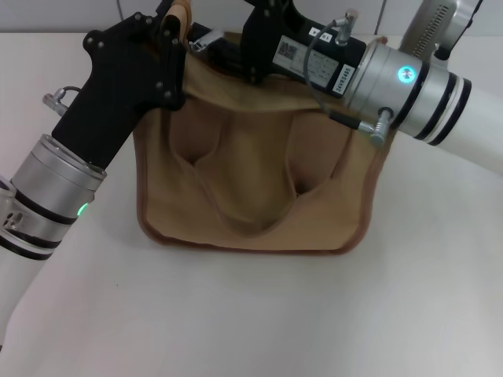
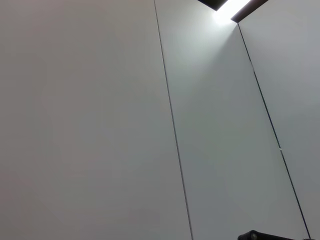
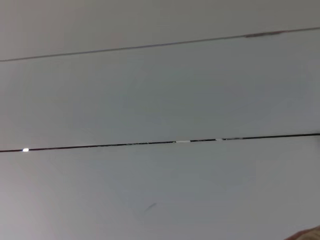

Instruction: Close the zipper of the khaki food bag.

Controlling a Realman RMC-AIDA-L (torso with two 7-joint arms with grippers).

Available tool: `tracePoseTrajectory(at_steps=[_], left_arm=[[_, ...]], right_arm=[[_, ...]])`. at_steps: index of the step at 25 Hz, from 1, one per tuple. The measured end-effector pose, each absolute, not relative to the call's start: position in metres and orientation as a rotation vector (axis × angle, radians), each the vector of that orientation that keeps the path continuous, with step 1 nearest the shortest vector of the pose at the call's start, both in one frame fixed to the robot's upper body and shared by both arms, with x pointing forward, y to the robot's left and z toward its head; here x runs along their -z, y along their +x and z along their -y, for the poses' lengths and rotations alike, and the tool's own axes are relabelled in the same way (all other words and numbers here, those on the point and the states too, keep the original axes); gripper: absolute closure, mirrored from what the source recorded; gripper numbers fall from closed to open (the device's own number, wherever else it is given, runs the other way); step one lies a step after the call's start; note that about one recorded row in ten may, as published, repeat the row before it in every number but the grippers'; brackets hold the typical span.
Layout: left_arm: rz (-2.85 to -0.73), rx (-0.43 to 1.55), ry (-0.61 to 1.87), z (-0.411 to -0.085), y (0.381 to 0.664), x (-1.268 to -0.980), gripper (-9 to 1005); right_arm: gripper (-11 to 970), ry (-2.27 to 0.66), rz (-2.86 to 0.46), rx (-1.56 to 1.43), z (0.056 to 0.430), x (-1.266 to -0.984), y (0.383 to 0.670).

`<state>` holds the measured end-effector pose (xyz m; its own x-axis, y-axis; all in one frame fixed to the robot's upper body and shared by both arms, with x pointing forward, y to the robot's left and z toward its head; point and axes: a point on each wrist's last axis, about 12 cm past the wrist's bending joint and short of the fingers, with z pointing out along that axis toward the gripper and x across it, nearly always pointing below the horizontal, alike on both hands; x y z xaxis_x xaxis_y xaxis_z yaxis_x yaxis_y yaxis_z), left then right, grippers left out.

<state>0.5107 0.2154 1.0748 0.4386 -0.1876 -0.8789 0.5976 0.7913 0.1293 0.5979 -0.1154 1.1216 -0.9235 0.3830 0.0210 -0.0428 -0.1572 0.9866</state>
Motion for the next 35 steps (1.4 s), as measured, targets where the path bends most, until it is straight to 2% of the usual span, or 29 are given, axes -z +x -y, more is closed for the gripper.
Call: tracePoseTrajectory(at_steps=[35], left_arm=[[-1.007,0.495,0.464,-0.216,0.514,-1.076,953]], right_arm=[[224,0.432,-1.865,-2.209,0.12,-1.11,0.584]])
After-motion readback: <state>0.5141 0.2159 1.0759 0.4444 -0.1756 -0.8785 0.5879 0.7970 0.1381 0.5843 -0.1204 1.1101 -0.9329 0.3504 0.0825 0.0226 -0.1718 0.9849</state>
